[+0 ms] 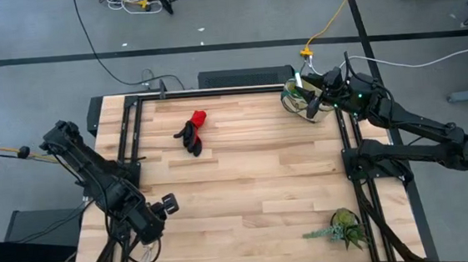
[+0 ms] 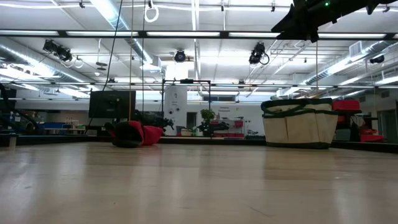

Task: Pick & Place Garden tools in Gardening bag
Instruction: Put the brown hand rake into the gardening bag

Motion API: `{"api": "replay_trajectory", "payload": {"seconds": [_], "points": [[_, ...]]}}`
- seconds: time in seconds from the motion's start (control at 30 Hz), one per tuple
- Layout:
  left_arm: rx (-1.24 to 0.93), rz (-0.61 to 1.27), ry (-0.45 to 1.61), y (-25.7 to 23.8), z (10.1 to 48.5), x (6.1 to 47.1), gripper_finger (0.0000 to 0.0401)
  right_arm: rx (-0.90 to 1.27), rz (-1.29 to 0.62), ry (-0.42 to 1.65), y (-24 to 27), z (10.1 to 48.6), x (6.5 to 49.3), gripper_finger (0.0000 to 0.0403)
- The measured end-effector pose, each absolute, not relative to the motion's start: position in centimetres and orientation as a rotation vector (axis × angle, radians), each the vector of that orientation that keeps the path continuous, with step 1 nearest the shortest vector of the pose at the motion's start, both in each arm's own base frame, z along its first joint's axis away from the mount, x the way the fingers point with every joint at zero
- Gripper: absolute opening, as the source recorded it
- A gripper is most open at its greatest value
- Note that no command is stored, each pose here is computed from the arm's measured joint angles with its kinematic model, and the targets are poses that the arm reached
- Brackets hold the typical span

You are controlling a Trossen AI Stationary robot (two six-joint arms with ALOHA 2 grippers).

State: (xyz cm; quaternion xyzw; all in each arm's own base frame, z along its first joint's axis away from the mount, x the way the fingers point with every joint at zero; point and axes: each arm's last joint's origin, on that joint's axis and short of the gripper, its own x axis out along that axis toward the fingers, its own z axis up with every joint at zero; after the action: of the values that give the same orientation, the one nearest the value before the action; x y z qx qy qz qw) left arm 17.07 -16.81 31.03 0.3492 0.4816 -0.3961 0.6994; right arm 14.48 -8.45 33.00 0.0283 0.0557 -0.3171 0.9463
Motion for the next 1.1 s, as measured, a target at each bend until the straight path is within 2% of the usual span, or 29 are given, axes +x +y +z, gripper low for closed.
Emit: {"api": "replay_trajectory", "payload": {"seconds": [0.53,1.1], "points": [[0.806,-0.827,1.085,-16.58,30.99,17.07,0.0115,0.057,-0.646,0.114,-8.45,33.0,14.48,0.0222],[0.907,-0.735,0.963,-16.84,31.32,17.89,0.0115,0.057,-0.646,0.114,-8.45,33.0,14.48,0.0222]]}}
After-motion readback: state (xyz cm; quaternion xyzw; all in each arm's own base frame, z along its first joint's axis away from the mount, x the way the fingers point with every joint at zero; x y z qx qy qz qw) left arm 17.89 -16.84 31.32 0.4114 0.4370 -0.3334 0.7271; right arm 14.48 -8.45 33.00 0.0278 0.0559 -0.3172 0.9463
